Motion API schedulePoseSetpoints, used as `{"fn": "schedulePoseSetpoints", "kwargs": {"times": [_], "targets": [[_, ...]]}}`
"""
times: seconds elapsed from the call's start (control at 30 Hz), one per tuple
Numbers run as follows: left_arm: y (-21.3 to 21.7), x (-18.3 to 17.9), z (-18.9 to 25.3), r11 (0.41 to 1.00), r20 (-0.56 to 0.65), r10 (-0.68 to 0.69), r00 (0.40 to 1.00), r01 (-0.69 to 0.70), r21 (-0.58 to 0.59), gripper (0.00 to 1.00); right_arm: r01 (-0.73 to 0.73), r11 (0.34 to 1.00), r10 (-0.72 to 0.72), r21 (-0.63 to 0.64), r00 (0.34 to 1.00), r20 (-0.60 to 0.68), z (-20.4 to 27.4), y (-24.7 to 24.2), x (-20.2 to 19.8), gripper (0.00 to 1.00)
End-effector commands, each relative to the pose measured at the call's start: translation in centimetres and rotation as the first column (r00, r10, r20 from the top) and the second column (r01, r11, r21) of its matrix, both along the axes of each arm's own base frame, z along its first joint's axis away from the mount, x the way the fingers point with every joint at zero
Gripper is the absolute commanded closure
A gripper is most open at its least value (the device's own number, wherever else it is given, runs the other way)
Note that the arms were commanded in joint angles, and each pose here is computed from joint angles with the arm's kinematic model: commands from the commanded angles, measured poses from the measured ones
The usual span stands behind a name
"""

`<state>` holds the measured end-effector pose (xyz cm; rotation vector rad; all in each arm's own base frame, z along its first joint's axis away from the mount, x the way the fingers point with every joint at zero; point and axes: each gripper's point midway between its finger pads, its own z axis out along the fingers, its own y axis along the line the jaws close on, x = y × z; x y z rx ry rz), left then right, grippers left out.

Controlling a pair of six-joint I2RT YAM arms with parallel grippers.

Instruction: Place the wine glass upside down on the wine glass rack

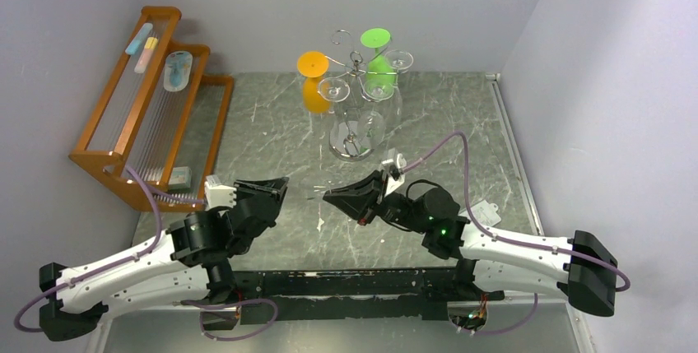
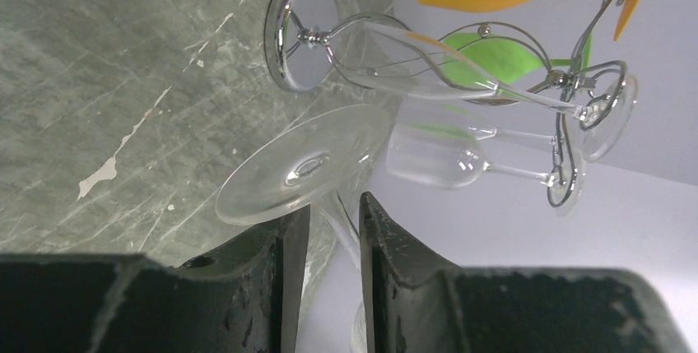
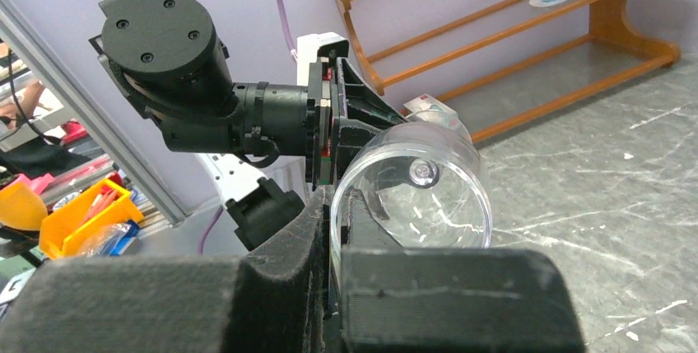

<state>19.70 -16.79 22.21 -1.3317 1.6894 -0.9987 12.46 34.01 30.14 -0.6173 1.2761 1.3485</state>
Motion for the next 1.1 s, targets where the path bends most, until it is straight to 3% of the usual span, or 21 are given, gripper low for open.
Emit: {"fn": "schedulePoseSetpoints", "kwargs": {"times": [0.0,0.2,0.3,0.4,0.6,0.83,1.0,1.07], "targets": [[1.1,1.0,2.1,0.995,0.078,0.088,0.993,-0.084,-0.055,0.68,-0.091,0.992,0.083,0.088,0.993,0.086,2.4,-0.4,-2.4,1.00],[0.8,1.2,2.8,0.994,0.080,0.097,0.992,-0.092,-0.065,0.53,-0.097,0.992,0.089,0.080,0.991,0.097,1.9,-0.4,-2.6,1.00],[0.7,1.3,2.6,0.994,0.069,0.100,0.993,-0.096,-0.052,0.55,-0.102,0.991,0.092,0.091,0.990,0.105,2.1,-0.4,-2.8,1.00],[0.8,1.4,2.3,0.994,0.055,0.110,0.992,-0.109,-0.021,0.67,-0.126,0.985,0.112,0.115,0.987,0.117,2.7,-0.4,-3.2,1.00],[0.6,1.6,2.3,0.991,0.032,0.129,0.991,-0.130,0.035,0.66,-0.163,0.983,0.151,0.086,0.980,0.131,2.2,0.3,-3.7,1.00],[0.2,2.0,2.4,0.989,0.050,0.147,0.988,-0.146,-0.036,0.78,-0.147,0.987,0.139,0.068,0.983,0.117,1.0,0.3,-3.4,1.00],[-0.2,2.2,3.5,0.983,0.096,0.147,0.985,-0.135,-0.122,0.63,-0.139,0.989,0.133,0.052,0.985,0.114,0.1,0.6,-3.2,1.00],[0.1,2.3,3.7,0.981,0.110,0.159,0.981,-0.144,-0.132,0.66,-0.144,0.988,0.137,0.057,0.984,0.113,0.0,0.7,-3.2,1.00]]}}
